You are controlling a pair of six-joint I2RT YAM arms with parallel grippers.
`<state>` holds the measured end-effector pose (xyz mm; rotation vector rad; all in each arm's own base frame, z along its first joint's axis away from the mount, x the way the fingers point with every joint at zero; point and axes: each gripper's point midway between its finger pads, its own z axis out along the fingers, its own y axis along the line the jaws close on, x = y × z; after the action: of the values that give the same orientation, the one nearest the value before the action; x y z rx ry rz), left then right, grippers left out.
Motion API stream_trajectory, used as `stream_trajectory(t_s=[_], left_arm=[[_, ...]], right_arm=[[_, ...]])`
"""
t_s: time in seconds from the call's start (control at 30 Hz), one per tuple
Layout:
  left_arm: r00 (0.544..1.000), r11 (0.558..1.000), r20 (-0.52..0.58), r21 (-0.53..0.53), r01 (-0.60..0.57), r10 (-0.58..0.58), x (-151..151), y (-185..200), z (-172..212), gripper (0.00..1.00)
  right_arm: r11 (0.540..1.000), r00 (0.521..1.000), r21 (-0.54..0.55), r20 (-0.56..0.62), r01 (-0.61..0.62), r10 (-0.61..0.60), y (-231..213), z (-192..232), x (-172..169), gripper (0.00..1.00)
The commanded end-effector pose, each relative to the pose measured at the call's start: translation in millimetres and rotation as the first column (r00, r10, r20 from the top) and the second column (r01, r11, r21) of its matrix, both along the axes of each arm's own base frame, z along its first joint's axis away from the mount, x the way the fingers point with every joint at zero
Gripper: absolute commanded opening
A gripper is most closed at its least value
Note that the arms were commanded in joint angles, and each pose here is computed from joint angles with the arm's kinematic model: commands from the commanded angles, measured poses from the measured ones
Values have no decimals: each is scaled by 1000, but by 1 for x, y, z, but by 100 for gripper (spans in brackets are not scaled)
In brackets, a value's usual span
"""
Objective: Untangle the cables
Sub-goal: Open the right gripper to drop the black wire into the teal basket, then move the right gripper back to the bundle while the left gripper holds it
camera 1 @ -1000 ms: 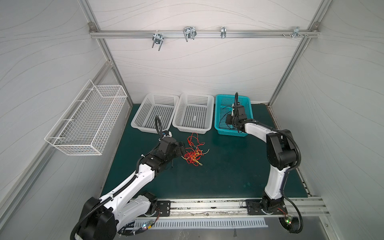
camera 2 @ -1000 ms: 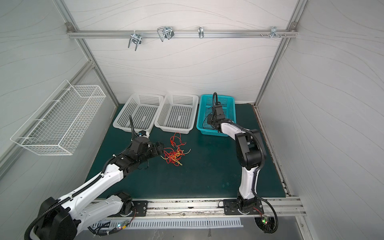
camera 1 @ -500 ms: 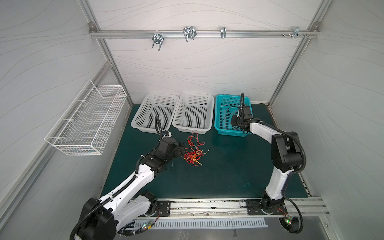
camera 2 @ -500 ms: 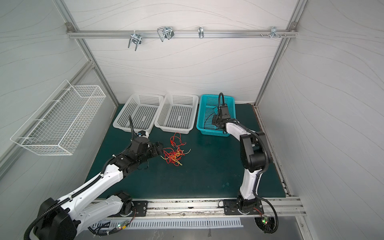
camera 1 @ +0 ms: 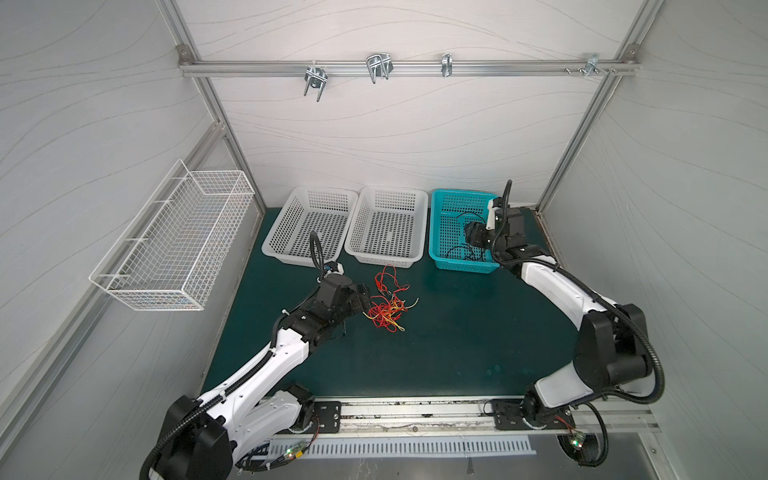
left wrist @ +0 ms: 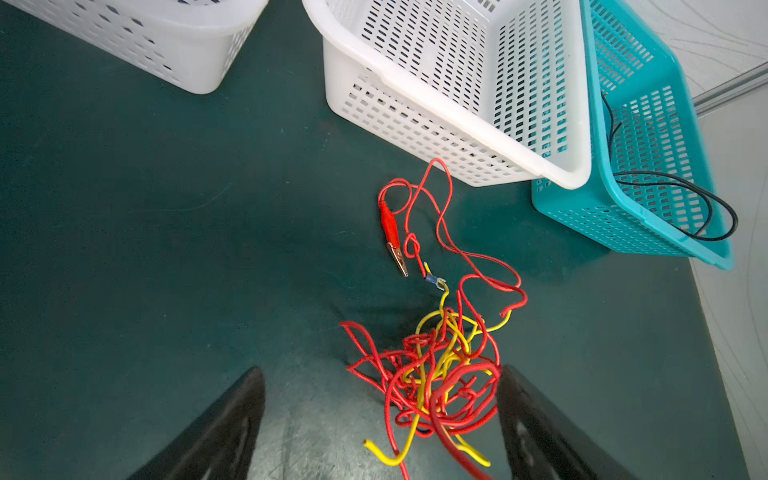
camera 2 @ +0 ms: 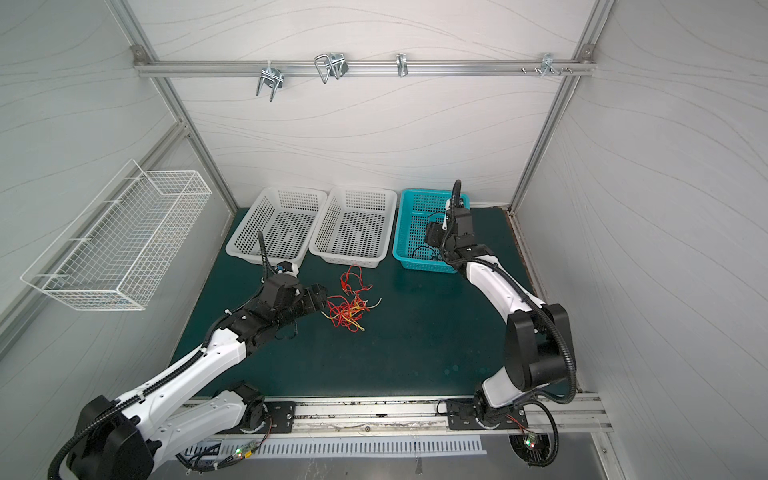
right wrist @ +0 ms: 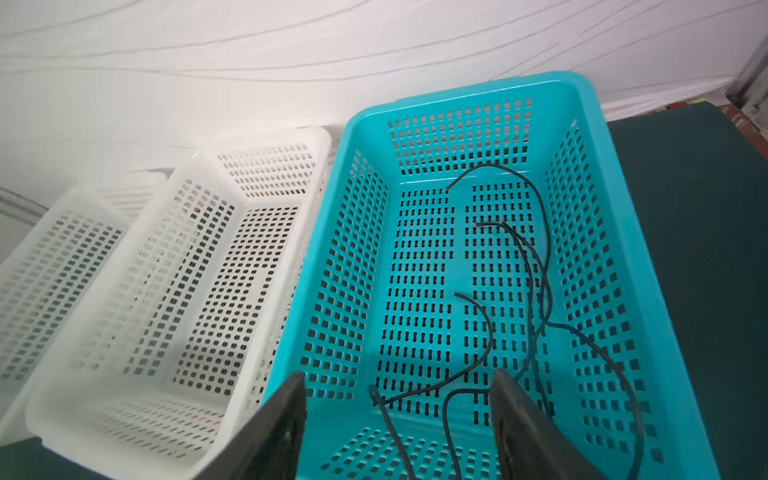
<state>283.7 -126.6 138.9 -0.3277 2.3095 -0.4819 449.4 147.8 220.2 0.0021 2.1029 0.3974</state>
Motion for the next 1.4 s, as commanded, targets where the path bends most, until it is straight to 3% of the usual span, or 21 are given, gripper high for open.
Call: stream_trajectory(t_s=[0.0,0.1,0.23,0.3,0.5,0.67,0.87,0.93,1.23,1.3,1.37], left_arm=[[999,999,51,-38,17,-15,6,-6,12,88],[996,997,75,-58,55,-51,5,-12,19,86],[988,991,106,-70,117,-110,2,-20,27,85],[984,986,113,-73,147,-138,1,-24,29,84],[978,976,42,-64,208,-206,1,-37,16,75],[963,958,-21,-107,266,-269,5,-56,5,56],[956,952,-54,-122,282,-290,10,-66,-2,10],[953,949,-55,-119,291,-299,10,-67,-2,0],[900,886,93,-162,435,-425,1,-87,47,0],[887,875,142,-158,458,-438,-2,-87,63,0],[884,879,189,-140,456,-428,-2,-84,80,0]], right_arm=[[985,985,-19,16,-169,169,37,5,-24,70],[936,936,-32,18,-350,350,79,-2,-50,69],[838,839,-57,7,-543,544,125,-18,-92,69],[806,806,-46,4,-591,591,139,-25,-108,69],[766,766,8,6,-642,642,167,-36,-129,69],[759,759,21,-11,-651,652,185,-43,-126,69],[754,755,38,6,-656,656,196,-40,-121,69],[745,746,48,5,-665,666,198,-41,-123,69],[694,697,74,7,-716,717,208,-41,-140,68],[669,673,75,37,-739,739,209,-30,-147,68],[614,620,87,76,-784,781,212,-16,-159,68]])
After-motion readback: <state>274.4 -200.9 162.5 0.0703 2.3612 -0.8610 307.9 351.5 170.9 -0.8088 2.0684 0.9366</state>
